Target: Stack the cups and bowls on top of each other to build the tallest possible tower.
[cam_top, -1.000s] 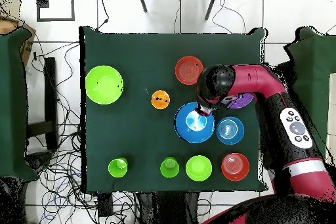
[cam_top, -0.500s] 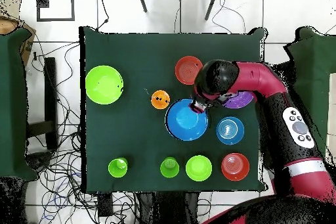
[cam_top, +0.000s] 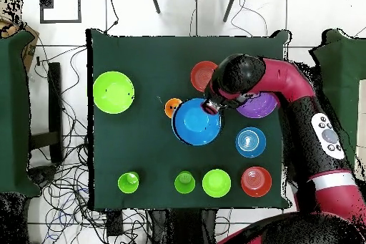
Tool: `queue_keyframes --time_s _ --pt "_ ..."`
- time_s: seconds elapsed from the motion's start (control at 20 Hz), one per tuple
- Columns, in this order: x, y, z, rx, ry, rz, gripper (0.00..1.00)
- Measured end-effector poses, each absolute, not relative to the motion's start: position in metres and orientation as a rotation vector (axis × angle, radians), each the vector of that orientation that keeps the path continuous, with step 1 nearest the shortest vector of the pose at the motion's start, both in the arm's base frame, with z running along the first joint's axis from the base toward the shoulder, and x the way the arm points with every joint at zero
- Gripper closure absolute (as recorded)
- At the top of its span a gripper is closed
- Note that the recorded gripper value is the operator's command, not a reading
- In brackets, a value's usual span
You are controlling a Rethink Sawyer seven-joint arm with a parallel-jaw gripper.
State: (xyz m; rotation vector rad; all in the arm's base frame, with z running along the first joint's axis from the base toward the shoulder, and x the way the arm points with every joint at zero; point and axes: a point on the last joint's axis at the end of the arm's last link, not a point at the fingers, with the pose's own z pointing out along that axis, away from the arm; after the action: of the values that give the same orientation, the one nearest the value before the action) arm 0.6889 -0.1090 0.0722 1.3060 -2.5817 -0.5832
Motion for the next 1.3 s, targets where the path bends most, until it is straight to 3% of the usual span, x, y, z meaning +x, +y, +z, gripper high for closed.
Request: queue_keyframes --time_s 1.3 --pt "0.737 -0.046 0.106 1.382 -2.621 -0.58 1.0"
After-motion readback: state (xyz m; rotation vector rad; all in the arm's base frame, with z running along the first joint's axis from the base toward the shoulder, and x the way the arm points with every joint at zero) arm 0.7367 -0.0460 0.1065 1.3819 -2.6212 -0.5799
